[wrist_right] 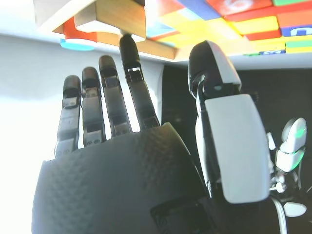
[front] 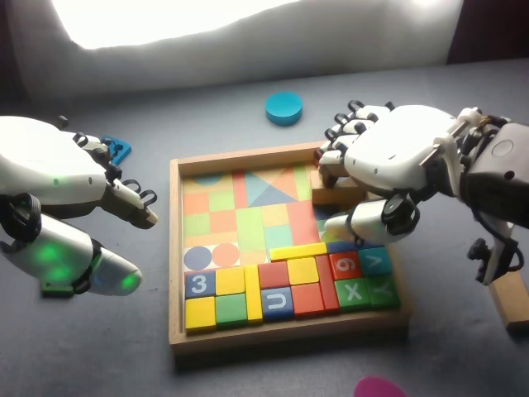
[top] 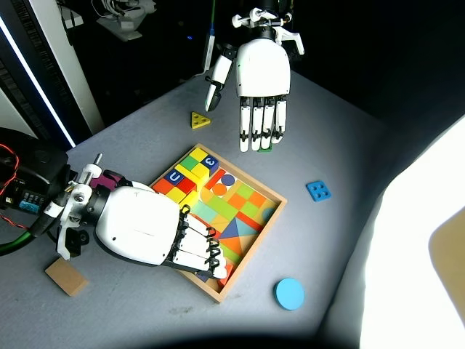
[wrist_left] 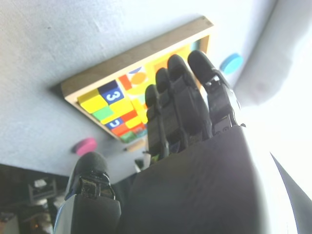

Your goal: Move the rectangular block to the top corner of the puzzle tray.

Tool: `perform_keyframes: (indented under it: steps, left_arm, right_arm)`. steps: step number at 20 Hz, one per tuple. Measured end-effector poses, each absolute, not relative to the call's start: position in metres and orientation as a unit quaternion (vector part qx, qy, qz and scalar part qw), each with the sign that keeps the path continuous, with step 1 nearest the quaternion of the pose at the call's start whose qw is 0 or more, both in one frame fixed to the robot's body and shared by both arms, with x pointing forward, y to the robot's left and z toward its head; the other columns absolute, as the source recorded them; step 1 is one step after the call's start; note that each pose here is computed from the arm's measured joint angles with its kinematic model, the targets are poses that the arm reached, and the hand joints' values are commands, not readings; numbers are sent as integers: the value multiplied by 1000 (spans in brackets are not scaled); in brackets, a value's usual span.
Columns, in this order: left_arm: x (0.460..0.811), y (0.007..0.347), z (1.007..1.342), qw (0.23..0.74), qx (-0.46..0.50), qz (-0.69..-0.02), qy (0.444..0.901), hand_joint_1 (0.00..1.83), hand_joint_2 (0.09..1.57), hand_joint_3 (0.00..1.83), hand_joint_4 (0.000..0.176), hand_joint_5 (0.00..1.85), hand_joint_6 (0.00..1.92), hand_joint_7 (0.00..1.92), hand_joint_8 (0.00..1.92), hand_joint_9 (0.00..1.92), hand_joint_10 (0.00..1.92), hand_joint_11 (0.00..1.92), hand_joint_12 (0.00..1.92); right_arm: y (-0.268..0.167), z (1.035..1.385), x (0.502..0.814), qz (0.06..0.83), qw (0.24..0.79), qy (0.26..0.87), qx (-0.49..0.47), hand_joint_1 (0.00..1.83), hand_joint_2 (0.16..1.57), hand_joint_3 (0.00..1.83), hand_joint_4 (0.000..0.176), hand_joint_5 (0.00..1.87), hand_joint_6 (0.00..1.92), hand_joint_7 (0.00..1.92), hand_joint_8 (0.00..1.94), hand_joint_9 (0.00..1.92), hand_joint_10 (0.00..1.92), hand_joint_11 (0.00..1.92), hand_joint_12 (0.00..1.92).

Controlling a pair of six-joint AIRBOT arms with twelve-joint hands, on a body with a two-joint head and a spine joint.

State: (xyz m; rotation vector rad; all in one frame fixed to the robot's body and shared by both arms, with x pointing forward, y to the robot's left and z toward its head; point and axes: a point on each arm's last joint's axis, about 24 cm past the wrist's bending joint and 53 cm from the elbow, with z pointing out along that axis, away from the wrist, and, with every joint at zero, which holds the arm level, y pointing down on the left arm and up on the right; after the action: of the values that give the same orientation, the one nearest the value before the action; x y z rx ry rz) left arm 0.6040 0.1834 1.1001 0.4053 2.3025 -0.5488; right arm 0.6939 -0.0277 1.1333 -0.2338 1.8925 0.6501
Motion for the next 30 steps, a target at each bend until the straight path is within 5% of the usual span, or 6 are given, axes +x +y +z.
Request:
perform_keyframes:
  steps: [12, 14, 19, 21, 24, 30]
  left_arm:
    - [603, 185, 1098, 359, 158, -211, 896, 0, 1213, 1, 0, 408, 11, 494, 9, 496, 11, 66, 1025]
    - [603, 185, 1098, 359, 158, -211, 896, 2, 1217, 2, 0, 397, 5, 484, 4, 490, 7, 60, 1015]
    - [603, 185, 1097, 358, 158, -211, 896, 1, 1222, 1, 0, 413, 6, 501, 5, 497, 5, 50, 1010]
    - [603, 185, 1097, 358, 158, -211, 896, 0, 1220, 0, 0, 397, 13, 485, 8, 491, 10, 50, 1016]
    - [604, 184, 1097, 358, 158, -211, 896, 0, 1215, 0, 0, 396, 9, 493, 9, 487, 6, 50, 1011]
    - [604, 185, 1096, 356, 156, -210, 897, 0, 1222, 1, 0, 389, 4, 465, 0, 476, 0, 41, 1010]
  right_arm:
    - [-37, 1132, 721, 261, 543, 793, -90, 204, 1250, 1, 0, 348, 647, 260, 0, 102, 96, 0, 259]
    - [-42, 1132, 726, 255, 547, 793, -86, 226, 1246, 0, 0, 346, 669, 270, 3, 113, 100, 0, 389]
    - [-45, 1130, 730, 250, 548, 794, -86, 243, 1243, 0, 0, 357, 682, 261, 2, 109, 102, 0, 268]
    - [-45, 1132, 731, 253, 548, 793, -85, 224, 1247, 0, 0, 357, 657, 250, 0, 106, 102, 0, 388]
    - [-41, 1140, 732, 261, 550, 789, -83, 232, 1248, 0, 0, 362, 641, 249, 5, 94, 92, 0, 260]
    - [-38, 1160, 731, 268, 562, 779, -82, 215, 1249, 2, 0, 382, 615, 260, 1, 118, 90, 0, 434]
